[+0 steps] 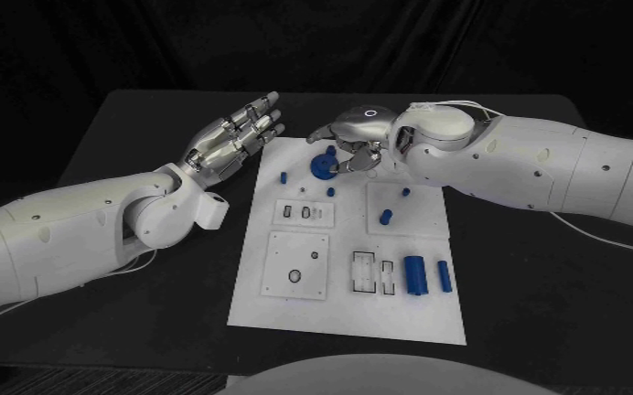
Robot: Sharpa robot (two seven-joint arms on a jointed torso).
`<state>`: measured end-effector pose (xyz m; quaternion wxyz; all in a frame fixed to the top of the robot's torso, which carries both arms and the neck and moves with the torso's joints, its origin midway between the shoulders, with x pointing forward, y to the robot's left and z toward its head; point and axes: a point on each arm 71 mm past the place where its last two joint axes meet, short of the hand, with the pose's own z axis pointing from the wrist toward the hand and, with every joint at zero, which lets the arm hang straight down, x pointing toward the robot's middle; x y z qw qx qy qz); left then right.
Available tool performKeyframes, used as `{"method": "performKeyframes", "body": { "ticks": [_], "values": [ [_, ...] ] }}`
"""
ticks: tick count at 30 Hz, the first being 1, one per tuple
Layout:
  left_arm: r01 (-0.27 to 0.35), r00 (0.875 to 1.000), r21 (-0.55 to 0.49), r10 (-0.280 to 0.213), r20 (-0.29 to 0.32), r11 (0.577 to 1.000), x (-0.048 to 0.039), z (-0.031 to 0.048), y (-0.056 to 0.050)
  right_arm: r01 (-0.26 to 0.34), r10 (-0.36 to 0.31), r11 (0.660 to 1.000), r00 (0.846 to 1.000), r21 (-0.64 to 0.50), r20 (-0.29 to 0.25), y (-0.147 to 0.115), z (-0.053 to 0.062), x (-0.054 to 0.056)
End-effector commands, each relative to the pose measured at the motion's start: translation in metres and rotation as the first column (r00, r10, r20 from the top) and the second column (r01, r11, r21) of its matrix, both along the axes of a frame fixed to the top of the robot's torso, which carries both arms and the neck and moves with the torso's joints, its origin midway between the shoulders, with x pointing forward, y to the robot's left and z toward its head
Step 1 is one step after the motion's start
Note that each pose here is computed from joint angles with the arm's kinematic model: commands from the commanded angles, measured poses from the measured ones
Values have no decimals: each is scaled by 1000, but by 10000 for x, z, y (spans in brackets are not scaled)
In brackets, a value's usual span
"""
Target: Assemble the parts on the task board
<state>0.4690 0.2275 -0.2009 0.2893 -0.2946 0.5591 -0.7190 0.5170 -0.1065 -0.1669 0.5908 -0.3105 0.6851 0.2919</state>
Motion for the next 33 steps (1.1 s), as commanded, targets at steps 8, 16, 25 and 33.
{"method": "performKeyframes", "body": {
  "ticks": [8,16,25,33],
  "values": [
    [6,999,-56,-4,52,998,-12,52,-2,23,-23,1000,1000,-4,-3,-52,-15,1],
    [-7,999,-51,10,51,999,-21,54,58,38,-42,997,997,60,67,-301,176,-66],
    [-20,999,-44,22,49,999,-31,54,103,148,-157,984,983,99,96,-947,512,-263],
    [-18,999,-45,20,49,999,-29,53,102,272,-282,954,957,128,72,-1540,425,-430]
  ]
}}
